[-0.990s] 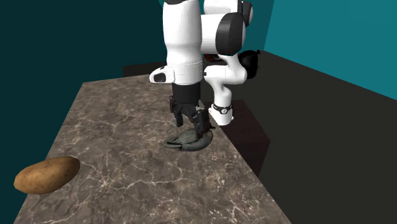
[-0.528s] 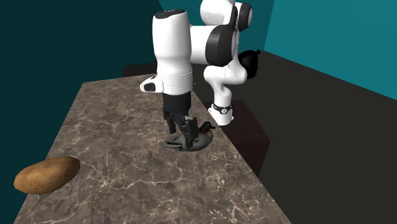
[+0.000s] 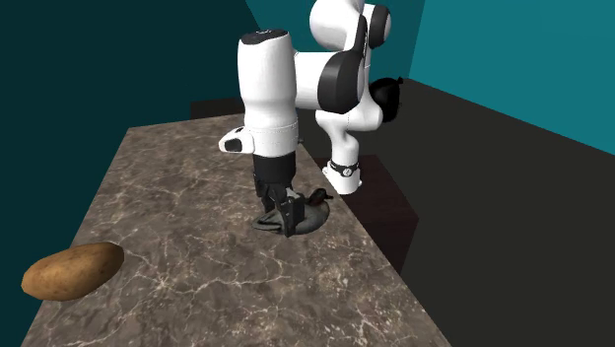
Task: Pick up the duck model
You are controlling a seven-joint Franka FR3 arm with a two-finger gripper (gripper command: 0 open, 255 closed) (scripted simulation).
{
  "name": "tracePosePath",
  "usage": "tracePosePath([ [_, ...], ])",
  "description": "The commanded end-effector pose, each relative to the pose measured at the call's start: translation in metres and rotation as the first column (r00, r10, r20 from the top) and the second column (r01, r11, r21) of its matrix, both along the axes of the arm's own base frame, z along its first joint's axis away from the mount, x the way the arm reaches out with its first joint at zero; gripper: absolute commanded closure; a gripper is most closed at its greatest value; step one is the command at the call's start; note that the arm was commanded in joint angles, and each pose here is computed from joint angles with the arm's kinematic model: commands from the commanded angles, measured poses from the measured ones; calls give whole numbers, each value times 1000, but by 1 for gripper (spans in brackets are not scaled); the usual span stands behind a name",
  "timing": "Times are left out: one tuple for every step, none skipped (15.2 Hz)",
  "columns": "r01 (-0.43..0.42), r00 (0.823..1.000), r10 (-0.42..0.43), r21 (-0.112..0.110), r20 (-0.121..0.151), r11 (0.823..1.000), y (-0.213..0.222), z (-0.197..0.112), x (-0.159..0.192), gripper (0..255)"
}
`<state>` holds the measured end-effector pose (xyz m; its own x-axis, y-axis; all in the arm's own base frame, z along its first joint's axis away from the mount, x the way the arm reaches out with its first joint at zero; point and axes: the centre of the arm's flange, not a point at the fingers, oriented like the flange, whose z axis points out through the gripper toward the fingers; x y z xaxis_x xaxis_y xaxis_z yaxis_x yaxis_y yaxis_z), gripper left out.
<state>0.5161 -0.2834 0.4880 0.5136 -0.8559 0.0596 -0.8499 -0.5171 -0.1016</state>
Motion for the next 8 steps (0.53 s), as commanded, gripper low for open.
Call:
tracePosePath([
  [0,1000,0,1,-2,1000,0,-1,0,255],
  [0,1000,0,1,-2,1000,0,-1,0,255],
  [0,1000,0,1,-2,1000,0,-1,0,255],
  [0,1000,0,1,-2,1000,0,-1,0,255],
  [0,1000,0,1,-2,1000,0,-1,0,255],
  [0,1000,0,1,-2,1000,1,-1,0,255],
  [0,1000,0,1,-2,1000,1,5,0,255],
  [0,1000,0,1,-2,1000,1,10,0,255],
])
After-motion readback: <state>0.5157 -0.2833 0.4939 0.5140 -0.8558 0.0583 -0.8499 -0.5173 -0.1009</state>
